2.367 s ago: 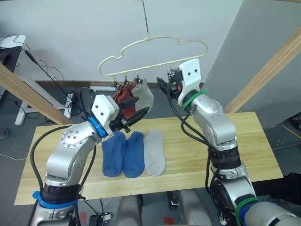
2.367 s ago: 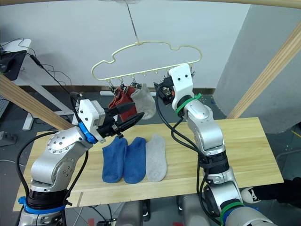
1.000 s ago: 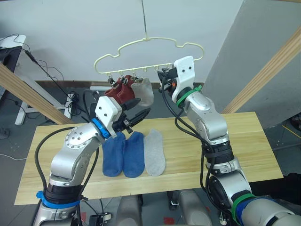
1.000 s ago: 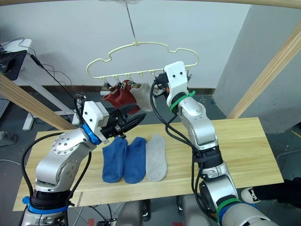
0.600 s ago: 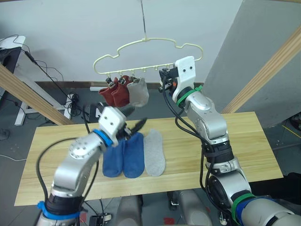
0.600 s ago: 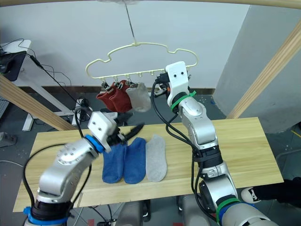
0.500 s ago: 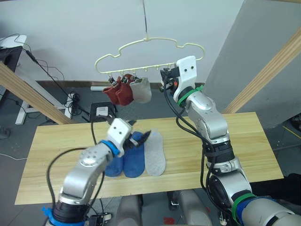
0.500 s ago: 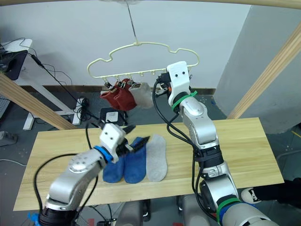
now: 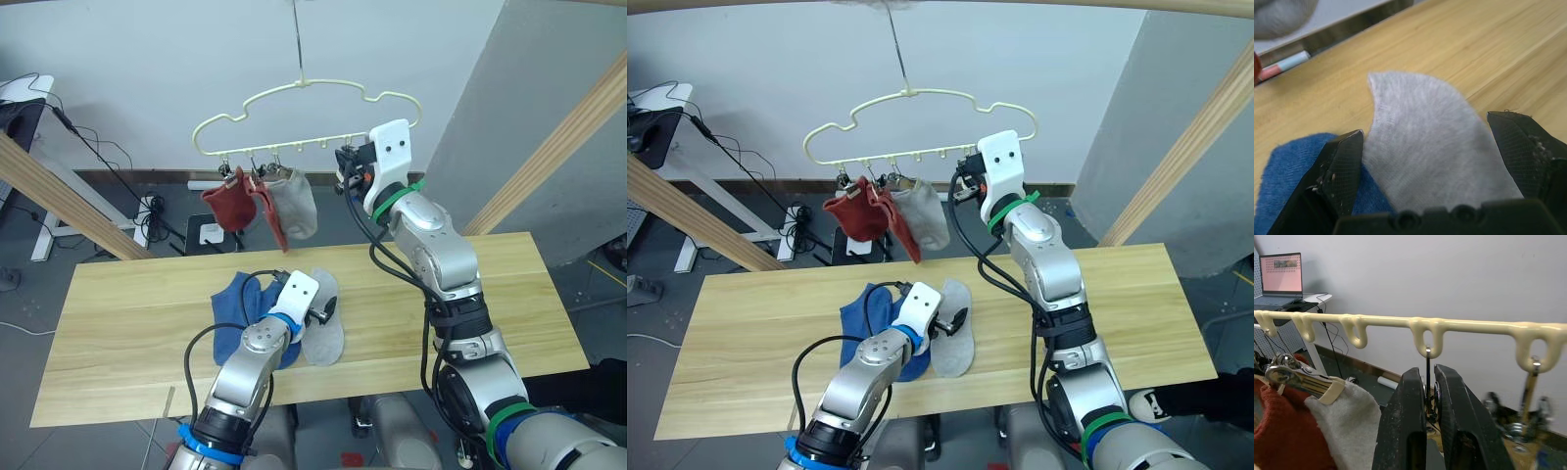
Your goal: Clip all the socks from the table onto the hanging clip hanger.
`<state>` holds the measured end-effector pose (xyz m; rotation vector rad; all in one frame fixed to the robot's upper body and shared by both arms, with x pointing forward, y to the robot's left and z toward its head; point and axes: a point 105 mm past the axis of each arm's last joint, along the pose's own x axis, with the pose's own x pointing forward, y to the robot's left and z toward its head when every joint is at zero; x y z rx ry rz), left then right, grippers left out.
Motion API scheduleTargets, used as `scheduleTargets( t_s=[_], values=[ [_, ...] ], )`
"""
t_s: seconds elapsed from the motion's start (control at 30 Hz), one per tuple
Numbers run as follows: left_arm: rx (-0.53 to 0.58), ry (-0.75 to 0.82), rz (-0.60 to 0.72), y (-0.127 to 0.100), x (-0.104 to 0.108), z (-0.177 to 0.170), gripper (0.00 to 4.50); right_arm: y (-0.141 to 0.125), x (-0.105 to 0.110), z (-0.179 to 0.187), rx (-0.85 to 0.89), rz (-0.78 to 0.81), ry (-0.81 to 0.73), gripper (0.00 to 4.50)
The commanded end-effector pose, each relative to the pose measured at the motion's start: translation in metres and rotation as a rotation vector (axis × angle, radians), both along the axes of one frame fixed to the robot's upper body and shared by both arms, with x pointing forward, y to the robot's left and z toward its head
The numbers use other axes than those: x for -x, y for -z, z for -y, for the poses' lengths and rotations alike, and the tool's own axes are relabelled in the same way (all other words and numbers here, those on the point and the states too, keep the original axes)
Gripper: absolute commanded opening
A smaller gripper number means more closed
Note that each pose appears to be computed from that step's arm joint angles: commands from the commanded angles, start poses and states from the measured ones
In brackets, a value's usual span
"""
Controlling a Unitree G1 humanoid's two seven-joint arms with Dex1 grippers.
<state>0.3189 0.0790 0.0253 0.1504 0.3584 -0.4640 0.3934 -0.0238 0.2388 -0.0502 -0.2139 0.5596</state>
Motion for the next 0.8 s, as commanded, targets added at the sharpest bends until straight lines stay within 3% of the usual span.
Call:
scheduleTargets(
  t_s=[0.03,0.07,0.17,0.6,0.8],
  values=[
    [-0.031,0.038,0.002,0.003,0.001,0.005,4.50,-0.012,0.007,-0.002,-0.023,0.039,-0.017,0.04],
    [-0.049,0.041,0.001,0.005,0.001,0.003,4.50,-0.011,0.007,-0.002,-0.025,0.037,-0.018,0.04],
    [-0.091,0.050,0.003,0.009,-0.001,-0.003,3.92,-0.010,0.008,-0.003,-0.030,0.031,-0.022,0.04],
    [-0.119,0.088,0.069,0.006,-0.003,-0.007,0.07,-0.008,0.009,-0.002,-0.031,0.021,-0.021,0.04],
    [-0.088,0.110,0.256,-0.027,-0.004,-0.010,0.00,-0.007,0.010,-0.002,-0.031,0.022,-0.021,0.04]
  ],
)
